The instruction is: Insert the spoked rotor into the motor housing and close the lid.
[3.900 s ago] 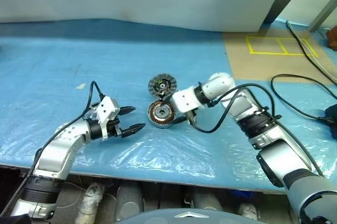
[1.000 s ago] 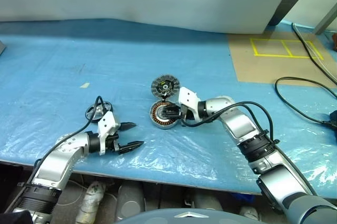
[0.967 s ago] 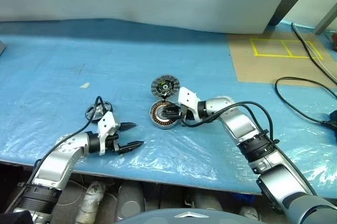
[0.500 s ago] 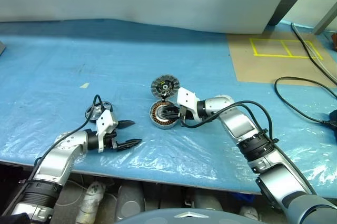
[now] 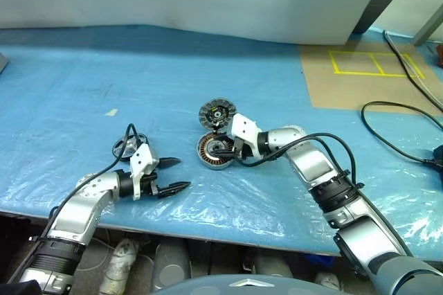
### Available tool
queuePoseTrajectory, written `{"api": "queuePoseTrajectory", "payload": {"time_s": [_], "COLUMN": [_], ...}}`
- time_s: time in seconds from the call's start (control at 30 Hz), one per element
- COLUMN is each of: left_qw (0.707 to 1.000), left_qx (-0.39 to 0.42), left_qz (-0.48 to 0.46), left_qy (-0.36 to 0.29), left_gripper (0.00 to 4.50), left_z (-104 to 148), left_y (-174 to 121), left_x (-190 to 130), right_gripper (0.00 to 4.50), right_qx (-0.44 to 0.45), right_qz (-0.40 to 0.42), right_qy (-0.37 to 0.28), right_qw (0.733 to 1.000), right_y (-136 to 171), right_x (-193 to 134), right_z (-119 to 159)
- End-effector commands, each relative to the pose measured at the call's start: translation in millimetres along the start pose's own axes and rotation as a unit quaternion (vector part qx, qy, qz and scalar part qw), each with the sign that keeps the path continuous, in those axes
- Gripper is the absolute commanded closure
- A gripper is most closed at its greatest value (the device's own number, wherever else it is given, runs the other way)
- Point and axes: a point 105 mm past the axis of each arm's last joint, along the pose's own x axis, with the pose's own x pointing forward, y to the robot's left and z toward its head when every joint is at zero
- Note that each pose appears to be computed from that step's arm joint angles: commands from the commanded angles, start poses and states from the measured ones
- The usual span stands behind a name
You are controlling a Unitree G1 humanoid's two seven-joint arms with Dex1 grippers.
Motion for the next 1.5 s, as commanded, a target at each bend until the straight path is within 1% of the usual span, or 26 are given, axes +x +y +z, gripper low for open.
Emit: {"api": "queuePoseTrajectory", "payload": {"time_s": [0.03,0.13,0.17,0.23,0.3,0.37,0.4,0.5,0.57,0.67,0.73,0.8,0.83,0.87,1.07,1.17,1.23,1.33,1.43,1.5], "left_qw": [1.000,1.000,1.000,1.000,1.000,1.000,1.000,1.000,1.000,1.000,1.000,1.000,1.000,1.000,1.000,1.000,1.000,1.000,1.000,1.000], "left_qx": [0.011,0.011,0.011,0.012,0.013,0.013,0.014,0.013,0.013,0.012,0.012,0.013,0.013,0.013,0.013,0.013,0.013,0.012,0.006,0.003], "left_qz": [0.000,-0.002,-0.002,-0.003,-0.004,-0.006,-0.007,-0.009,-0.009,-0.009,-0.007,-0.006,-0.005,-0.004,-0.006,-0.008,-0.009,-0.008,-0.006,-0.004], "left_qy": [-0.009,-0.008,-0.008,-0.007,-0.008,-0.009,-0.009,-0.008,-0.007,-0.007,-0.007,-0.008,-0.008,-0.008,-0.012,-0.013,-0.013,-0.012,-0.008,-0.006], "left_gripper": [0.48,0.48,0.48,0.48,0.48,0.48,0.48,0.48,0.48,0.48,0.48,0.48,0.48,0.48,0.48,0.48,0.48,0.48,0.48,0.48], "left_z": [12,15,16,18,21,25,27,30,31,35,37,40,41,42,50,53,54,54,46,39], "left_y": [-3,-6,-6,-7,-7,-9,-10,-12,-15,-17,-17,-17,-17,-17,-18,-19,-19,-19,-17,-15], "left_x": [0,1,1,3,4,6,7,8,8,9,9,9,9,9,14,16,16,15,13,11], "right_gripper": [2.32,2.32,2.49,2.91,3.55,4.29,4.48,4.48,4.48,4.48,4.48,4.48,4.48,4.48,4.48,4.48,4.48,4.48,4.48,4.48], "right_qx": [0.001,-0.002,0.003,0.005,0.004,0.005,0.006,0.008,0.013,-0.001,-0.026,-0.026,-0.030,-0.031,0.001,0.037,0.050,0.053,0.008,-0.028], "right_qz": [-0.018,-0.028,-0.027,-0.023,-0.016,-0.011,-0.006,0.002,0.004,0.004,0.005,0.011,0.012,0.012,0.006,0.009,0.010,0.014,0.020,0.014], "right_qy": [-0.037,-0.046,-0.052,-0.059,-0.058,-0.056,-0.057,-0.059,-0.049,-0.009,0.035,0.052,0.052,0.050,-0.015,-0.078,-0.103,-0.107,-0.026,0.052], "right_qw": [0.999,0.999,0.998,0.998,0.998,0.998,0.998,0.998,0.999,1.000,0.999,0.998,0.998,0.998,1.000,0.996,0.993,0.993,0.999,0.998], "right_y": [-8,-11,-11,-9,-4,0,2,4,4,5,7,10,10,9,3,-2,-4,-3,6,8], "right_x": [-14,-21,-22,-23,-21,-16,-13,-9,-7,-3,-2,-2,-3,-3,-4,-8,-11,-10,-2,1], "right_z": [18,25,27,29,28,26,27,29,25,7,-14,-24,-24,-23,6,33,45,50,19,-17]}}
